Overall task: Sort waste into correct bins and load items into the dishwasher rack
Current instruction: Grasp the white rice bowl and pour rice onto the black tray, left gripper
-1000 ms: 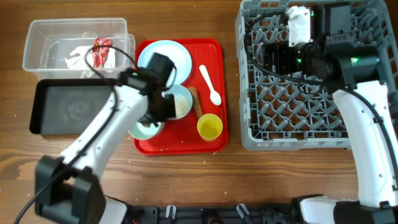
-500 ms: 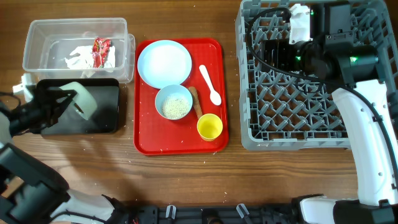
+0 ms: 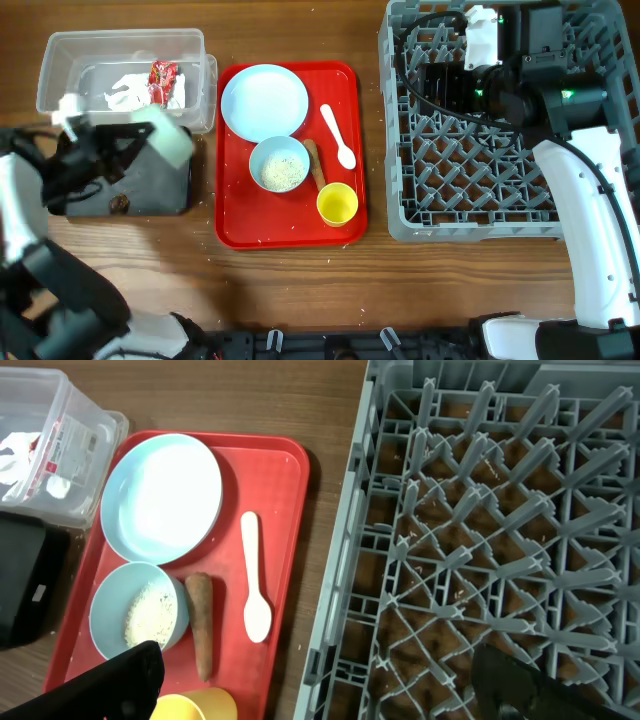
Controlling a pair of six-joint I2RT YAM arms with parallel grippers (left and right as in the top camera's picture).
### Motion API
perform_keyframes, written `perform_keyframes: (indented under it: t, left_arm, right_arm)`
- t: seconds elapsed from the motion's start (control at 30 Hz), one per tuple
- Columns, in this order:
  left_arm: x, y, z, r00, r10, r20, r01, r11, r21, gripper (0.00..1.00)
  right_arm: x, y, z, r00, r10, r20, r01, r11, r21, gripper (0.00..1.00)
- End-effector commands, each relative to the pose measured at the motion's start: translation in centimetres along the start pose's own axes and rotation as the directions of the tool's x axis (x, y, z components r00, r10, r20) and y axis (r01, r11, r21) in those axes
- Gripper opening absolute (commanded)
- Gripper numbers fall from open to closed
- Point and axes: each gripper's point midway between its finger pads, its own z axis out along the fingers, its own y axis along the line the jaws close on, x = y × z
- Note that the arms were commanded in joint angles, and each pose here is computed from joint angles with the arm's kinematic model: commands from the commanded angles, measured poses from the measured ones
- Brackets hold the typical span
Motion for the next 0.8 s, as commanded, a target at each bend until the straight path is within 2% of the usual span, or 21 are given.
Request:
perform_keyframes:
  t: [0.0,0.07,0.1,0.13,0.2,0.23,0.33,0.37,0.63,0.67,0.73,0.77]
  left_arm:
    - [4.4,-2.9,3.0,0.977,0.149,-0.151,-0.176,0.968,-0.182,0.04]
    - [5.5,-1.7,3.3,0.979,0.124,-0.16,-0.181,0.888,-0.424,0.04]
    - [6.5,-1.0,2.9,0.974,0.151,-0.167,-0.221,0.779,-0.586,0.04]
    - [7.3,-0.9,2.8,0.966,0.175,-0.188,-0.256,0.729,-0.635,0.04]
    - [10.2,-0.1,3.3,0.924,0.202,-0.324,-0.379,0.591,-0.712,0.04]
    - [11.0,0.5,3.7,0.909,0.196,-0.368,-0.412,0.558,-0.72,0.04]
    - [14.7,3.3,6.1,0.842,0.157,-0.516,-0.511,0.535,-0.673,0.04]
    - [17.1,5.7,7.0,0.804,0.116,-0.583,-0.546,0.53,-0.648,0.04]
    - [18.8,13.2,10.9,0.784,0.061,-0.618,-0.551,0.528,-0.646,0.05]
    - [19.1,13.6,11.1,0.778,0.051,-0.627,-0.554,0.526,-0.645,0.07]
    - [20.0,13.9,11.2,0.761,0.023,-0.649,-0.561,0.527,-0.639,0.32]
    - [20.2,13.7,11.2,0.755,0.022,-0.656,-0.564,0.532,-0.632,0.37]
  right_arm:
    - [-0.2,0.6,0.0,1.0,0.003,0.0,-0.003,1.0,-0.021,0.99]
    - [-0.2,0.6,0.0,1.0,-0.019,0.001,0.019,1.0,-0.021,1.0]
    - [-0.3,0.6,0.0,1.0,-0.019,0.001,0.019,1.0,-0.021,1.0]
    - [-0.2,0.6,0.0,1.0,-0.018,-0.001,0.018,1.0,-0.018,1.0]
    - [0.4,0.0,0.0,1.0,-0.014,-0.026,0.014,1.0,0.015,1.0]
    - [0.6,-0.1,0.0,0.999,-0.012,-0.033,0.012,1.0,0.015,1.0]
    - [0.7,-0.1,0.0,0.999,-0.011,-0.039,0.011,1.0,0.016,1.0]
    - [0.7,-0.1,0.0,0.999,-0.01,-0.038,0.011,1.0,0.016,1.0]
    - [0.6,-0.1,0.5,0.999,-0.009,-0.039,0.01,1.0,0.015,1.0]
    - [0.6,-0.1,0.5,0.999,-0.01,-0.038,0.011,1.0,0.015,1.0]
    - [0.6,-0.1,0.5,0.999,-0.01,-0.038,0.011,1.0,0.016,1.0]
    - [0.5,-0.1,0.5,0.999,-0.01,-0.038,0.011,1.0,0.015,1.0]
